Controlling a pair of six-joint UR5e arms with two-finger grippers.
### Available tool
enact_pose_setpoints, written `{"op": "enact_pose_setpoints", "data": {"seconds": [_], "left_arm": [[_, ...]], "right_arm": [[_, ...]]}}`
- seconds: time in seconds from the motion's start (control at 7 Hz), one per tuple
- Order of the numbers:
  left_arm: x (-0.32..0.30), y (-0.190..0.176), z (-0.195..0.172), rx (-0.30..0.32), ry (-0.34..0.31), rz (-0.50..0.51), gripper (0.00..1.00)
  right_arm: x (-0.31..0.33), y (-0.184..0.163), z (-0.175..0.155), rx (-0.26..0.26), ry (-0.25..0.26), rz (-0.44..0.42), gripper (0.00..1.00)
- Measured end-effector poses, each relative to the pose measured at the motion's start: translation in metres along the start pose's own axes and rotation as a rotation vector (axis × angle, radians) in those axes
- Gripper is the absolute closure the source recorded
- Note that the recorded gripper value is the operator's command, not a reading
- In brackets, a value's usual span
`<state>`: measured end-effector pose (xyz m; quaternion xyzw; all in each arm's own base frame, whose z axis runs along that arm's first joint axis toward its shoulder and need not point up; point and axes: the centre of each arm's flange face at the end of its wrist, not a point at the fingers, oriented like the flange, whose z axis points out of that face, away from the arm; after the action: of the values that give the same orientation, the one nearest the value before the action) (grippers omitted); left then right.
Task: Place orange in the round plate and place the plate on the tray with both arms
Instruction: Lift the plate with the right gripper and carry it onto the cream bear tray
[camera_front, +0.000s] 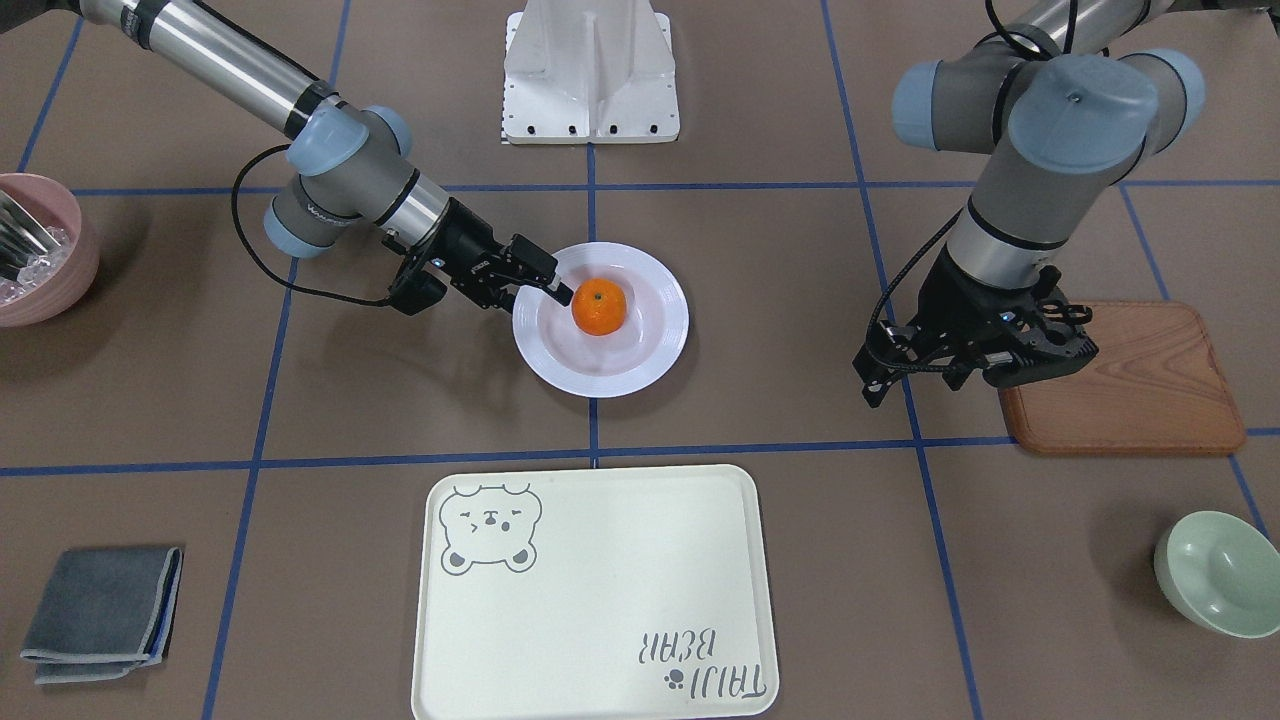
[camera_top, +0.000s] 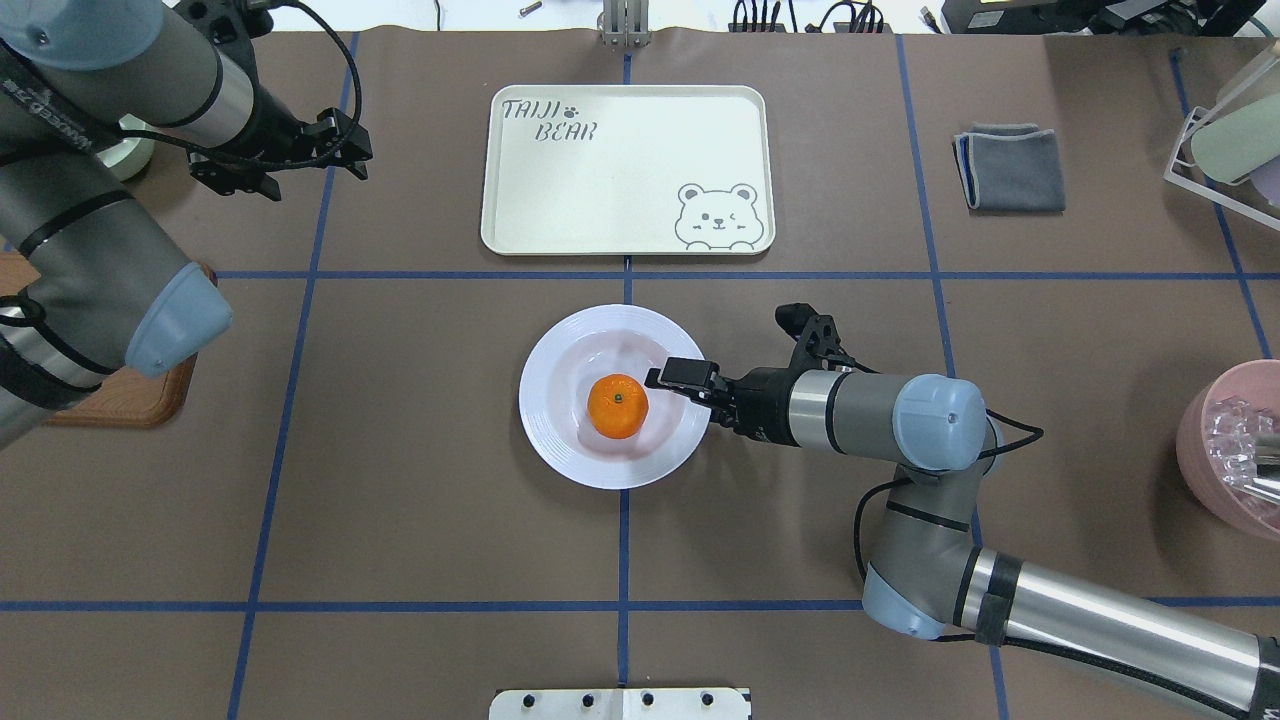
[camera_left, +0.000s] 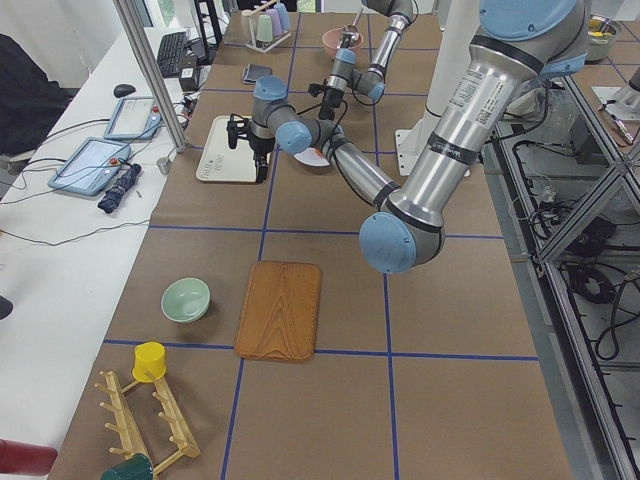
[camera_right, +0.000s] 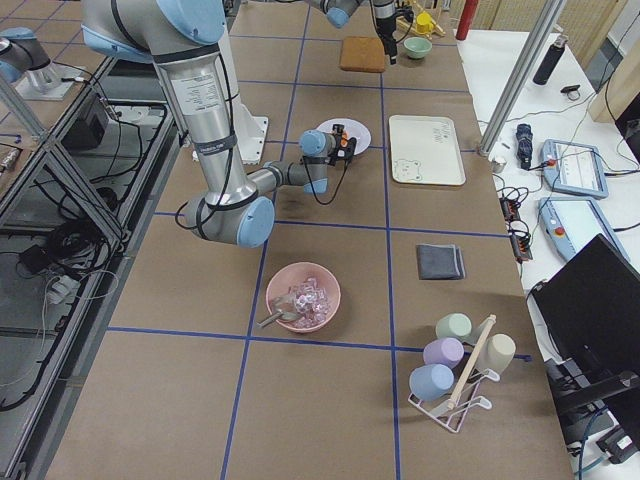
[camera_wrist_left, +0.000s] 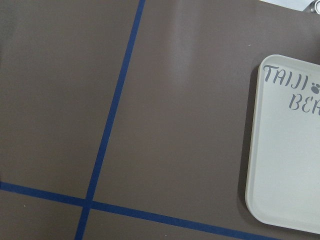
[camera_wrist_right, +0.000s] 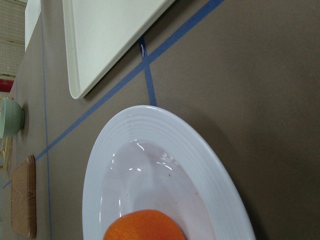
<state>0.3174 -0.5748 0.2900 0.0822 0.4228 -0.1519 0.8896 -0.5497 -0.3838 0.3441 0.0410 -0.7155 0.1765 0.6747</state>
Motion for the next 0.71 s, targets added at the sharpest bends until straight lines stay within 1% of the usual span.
{"op": "enact_pose_setpoints", "data": {"seconds": [0.29, 0.43, 0.57, 0.71], "left_arm": [[0.001, 0.000, 0.000, 0.000, 0.001, 0.001, 0.02], [0.001, 0.001, 0.000, -0.001, 0.000, 0.001, 0.02], [0.001, 0.001, 0.000, -0.001, -0.001, 0.000, 0.02], [0.000, 0.001, 0.000, -0.001, -0.001, 0.000, 0.02]], "right_arm": [[-0.005, 0.003, 0.005, 0.006, -0.008, 0.013, 0.63], [-0.007, 0.003, 0.006, 0.009, -0.011, 0.024, 0.84], [-0.012, 0.004, 0.006, 0.011, -0.021, 0.035, 1.00], [-0.019, 0.004, 0.007, 0.017, -0.034, 0.050, 1.00]]}}
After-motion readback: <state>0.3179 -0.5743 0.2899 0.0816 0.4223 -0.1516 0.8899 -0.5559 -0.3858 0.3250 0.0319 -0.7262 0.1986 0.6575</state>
